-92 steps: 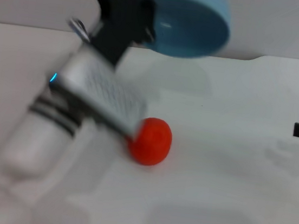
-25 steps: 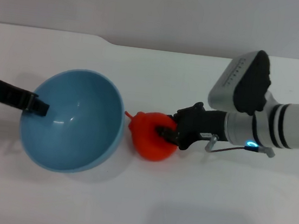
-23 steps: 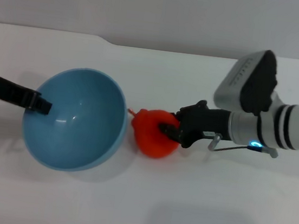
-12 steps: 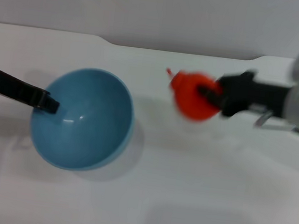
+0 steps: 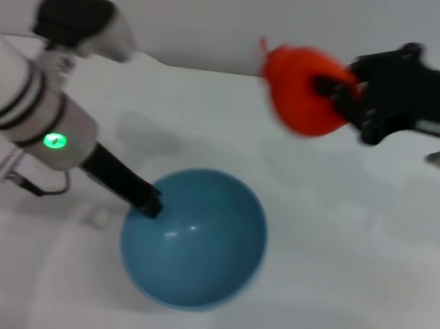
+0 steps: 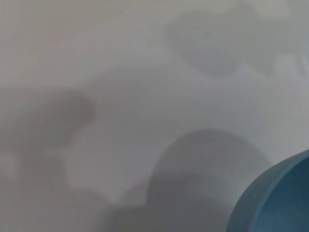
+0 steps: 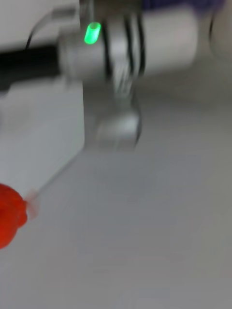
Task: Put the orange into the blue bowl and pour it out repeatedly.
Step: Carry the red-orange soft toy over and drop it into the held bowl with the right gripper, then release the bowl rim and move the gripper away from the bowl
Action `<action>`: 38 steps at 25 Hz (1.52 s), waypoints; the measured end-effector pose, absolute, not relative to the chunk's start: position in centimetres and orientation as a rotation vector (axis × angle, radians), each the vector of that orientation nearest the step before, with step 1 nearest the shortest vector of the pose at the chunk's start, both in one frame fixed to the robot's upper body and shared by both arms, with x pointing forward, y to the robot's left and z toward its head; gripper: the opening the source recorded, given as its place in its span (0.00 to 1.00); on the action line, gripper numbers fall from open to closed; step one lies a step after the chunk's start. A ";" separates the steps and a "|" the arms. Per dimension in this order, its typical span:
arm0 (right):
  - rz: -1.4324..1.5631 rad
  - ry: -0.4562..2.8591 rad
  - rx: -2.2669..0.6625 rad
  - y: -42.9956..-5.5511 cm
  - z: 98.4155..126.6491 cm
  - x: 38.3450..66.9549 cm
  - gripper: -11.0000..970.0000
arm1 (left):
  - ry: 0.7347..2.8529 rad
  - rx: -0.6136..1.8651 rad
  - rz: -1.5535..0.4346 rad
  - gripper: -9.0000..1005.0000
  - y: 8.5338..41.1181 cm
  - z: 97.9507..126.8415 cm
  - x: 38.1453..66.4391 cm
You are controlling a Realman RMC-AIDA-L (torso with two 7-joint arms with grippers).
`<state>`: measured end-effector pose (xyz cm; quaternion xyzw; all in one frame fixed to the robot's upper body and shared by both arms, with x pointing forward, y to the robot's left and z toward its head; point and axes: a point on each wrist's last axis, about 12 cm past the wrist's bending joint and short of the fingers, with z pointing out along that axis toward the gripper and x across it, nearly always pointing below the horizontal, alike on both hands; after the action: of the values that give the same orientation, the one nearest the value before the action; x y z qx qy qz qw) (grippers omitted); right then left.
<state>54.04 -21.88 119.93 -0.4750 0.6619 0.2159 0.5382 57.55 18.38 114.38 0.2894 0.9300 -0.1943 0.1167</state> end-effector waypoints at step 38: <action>0.595 1.716 -1.141 -21.9 120.7 53.3 0.47 | 2.703 1.038 -0.396 0.01 13.1 116.4 58.6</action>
<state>53.28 -21.93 120.72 -0.4671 0.7026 0.2438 0.4782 58.62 13.05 116.38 0.3532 0.9193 -0.1348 0.1093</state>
